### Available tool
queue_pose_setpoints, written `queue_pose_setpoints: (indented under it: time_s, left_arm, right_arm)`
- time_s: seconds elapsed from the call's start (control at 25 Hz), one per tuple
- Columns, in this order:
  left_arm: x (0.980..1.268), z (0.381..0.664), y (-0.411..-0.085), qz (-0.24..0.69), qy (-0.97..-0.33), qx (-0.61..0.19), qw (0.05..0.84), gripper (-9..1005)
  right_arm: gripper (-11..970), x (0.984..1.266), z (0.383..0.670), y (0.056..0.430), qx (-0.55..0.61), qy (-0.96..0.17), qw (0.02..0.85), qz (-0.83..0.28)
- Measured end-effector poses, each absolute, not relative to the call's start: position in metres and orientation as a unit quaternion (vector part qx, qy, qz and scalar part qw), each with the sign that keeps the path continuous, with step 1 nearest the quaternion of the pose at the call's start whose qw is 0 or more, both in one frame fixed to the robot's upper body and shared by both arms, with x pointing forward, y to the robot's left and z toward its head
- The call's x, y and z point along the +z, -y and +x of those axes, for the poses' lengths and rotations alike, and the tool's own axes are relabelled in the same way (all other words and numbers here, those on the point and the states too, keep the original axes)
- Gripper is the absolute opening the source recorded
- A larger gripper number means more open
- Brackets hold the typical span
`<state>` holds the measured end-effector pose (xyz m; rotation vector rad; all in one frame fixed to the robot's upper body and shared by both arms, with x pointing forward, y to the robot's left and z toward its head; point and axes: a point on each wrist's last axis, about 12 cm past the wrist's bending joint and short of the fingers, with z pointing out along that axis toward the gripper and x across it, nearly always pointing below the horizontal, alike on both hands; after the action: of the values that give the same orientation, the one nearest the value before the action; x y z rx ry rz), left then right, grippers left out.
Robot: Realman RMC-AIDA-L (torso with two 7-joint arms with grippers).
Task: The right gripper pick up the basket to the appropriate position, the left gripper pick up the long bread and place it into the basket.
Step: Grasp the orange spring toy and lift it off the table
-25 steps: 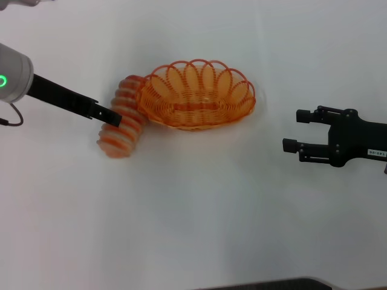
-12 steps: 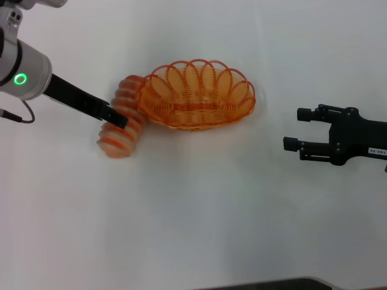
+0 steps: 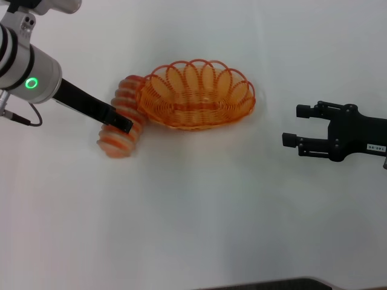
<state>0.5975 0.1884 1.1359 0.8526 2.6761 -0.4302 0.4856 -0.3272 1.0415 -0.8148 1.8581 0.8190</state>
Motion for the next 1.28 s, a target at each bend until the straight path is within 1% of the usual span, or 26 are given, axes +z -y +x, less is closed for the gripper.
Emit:
queue_pose_setpoints:
  time_s: [1.28]
  left_arm:
    - [1.123, 0.598, -0.181, 0.303, -0.931, -0.138, 0.149, 807]
  right_arm:
    - [809, 1.044, 0.492, 0.323, 0.342, -0.758, 0.448, -0.328]
